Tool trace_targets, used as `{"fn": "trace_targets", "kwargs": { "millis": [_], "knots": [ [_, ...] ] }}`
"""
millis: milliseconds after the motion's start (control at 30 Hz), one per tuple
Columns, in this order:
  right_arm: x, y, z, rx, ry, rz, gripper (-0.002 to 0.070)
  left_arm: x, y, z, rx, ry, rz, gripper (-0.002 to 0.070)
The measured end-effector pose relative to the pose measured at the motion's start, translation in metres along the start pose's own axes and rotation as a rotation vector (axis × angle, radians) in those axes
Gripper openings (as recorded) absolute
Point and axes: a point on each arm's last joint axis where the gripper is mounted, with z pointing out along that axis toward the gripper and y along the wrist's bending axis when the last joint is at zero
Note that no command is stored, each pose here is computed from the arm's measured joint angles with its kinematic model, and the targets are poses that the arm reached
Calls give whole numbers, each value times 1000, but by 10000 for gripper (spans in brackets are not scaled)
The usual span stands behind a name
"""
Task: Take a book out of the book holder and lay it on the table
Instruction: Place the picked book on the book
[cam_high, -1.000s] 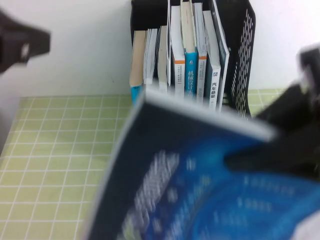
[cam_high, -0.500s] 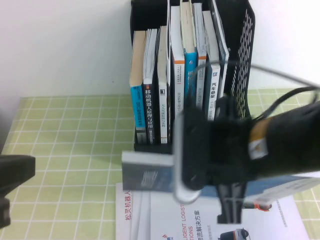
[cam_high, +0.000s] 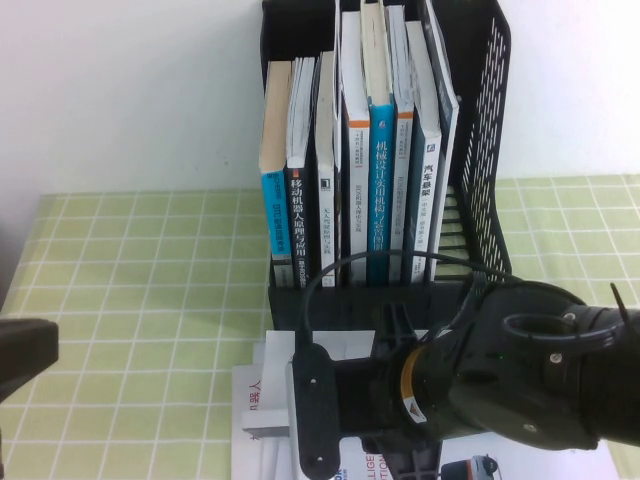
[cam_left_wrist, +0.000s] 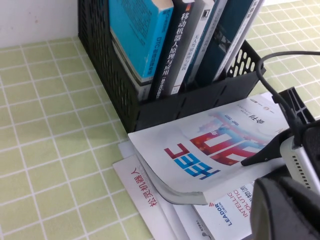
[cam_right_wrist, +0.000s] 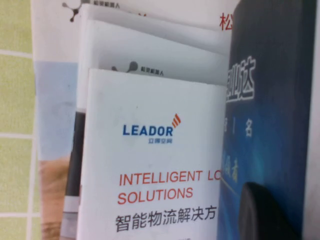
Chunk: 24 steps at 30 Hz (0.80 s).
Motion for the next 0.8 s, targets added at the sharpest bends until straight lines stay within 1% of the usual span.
{"fn": "trace_targets", "kwargs": {
  "millis": [133, 300, 367, 500, 533, 567, 633, 700, 733, 800],
  "knots": [
    [0, 1, 5, -10, 9, 13, 127, 1, -1, 0, 6, 6, 19, -3],
    [1, 5, 6, -40, 34, 87, 134, 1, -1, 0, 1, 9, 28, -3],
    [3, 7, 6, -65, 57, 114, 181, 1, -1, 0, 1, 9, 28, -3],
    [8, 14, 3, -173, 152, 175, 391, 1, -1, 0, 1, 9, 28, -3],
    [7, 15, 0, -206, 167, 187, 439, 1, -1, 0, 1, 11, 28, -3],
    [5, 14, -4, -230, 171, 196, 472, 1, -1, 0, 1, 11, 28, -3],
    [-1, 13, -14, -290, 167, 199, 505, 1, -1, 0, 1, 13, 26, -3],
    [-7, 11, -25, -342, 150, 195, 515, 2, -1, 0, 1, 15, 26, -3],
    [-11, 9, -32, -361, 139, 188, 514, 2, -1, 0, 2, 18, 26, -3],
    [-17, 3, -48, -375, 120, 174, 490, 3, -1, 0, 0, 25, 28, -3]
  ]
}}
